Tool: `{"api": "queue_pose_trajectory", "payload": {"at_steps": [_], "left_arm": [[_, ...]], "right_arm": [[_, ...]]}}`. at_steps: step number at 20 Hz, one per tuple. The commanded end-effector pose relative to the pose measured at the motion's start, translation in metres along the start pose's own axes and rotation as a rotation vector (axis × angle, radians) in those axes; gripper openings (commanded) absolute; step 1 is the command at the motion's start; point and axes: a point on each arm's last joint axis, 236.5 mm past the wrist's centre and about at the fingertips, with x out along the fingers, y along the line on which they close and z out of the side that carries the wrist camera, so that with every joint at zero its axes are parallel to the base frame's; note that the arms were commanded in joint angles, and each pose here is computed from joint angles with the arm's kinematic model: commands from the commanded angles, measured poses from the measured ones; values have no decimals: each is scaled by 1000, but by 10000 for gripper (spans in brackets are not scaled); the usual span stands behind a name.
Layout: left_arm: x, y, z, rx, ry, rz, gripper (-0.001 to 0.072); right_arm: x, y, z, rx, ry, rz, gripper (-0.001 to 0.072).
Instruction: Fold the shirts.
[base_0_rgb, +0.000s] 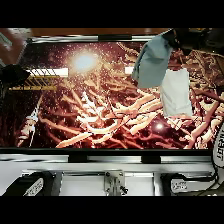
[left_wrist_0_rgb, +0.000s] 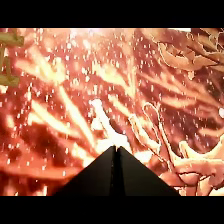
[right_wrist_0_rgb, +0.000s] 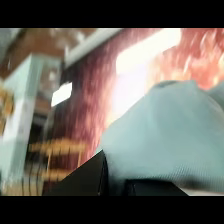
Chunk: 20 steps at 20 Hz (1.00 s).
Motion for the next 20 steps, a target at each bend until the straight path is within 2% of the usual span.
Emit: {"api": "queue_pose_trajectory", "payload": {"at_steps": [1, 5, 7, 12, 14, 20], "left_arm": [[0, 0, 0, -1, 0, 0, 36], [0, 0, 0, 1, 0, 1, 36], [0, -1, -1, -3, 3, -6, 36], [0, -1, -5, -4, 20, -6, 36], [0, -1, -5, -3, 21, -6, 36], [0, -1, -5, -3, 20, -5, 36]], "right_arm": [[-20, -26, 87, 21, -328, -27, 75], [-39, -54, 160, -19, -674, -67, 75], [-39, -76, 174, -16, -758, -97, 75], [19, -156, 148, 38, -661, -193, 75], [36, -174, 130, -13, -575, -238, 76], [31, -164, 115, -51, -459, -245, 75]]}}
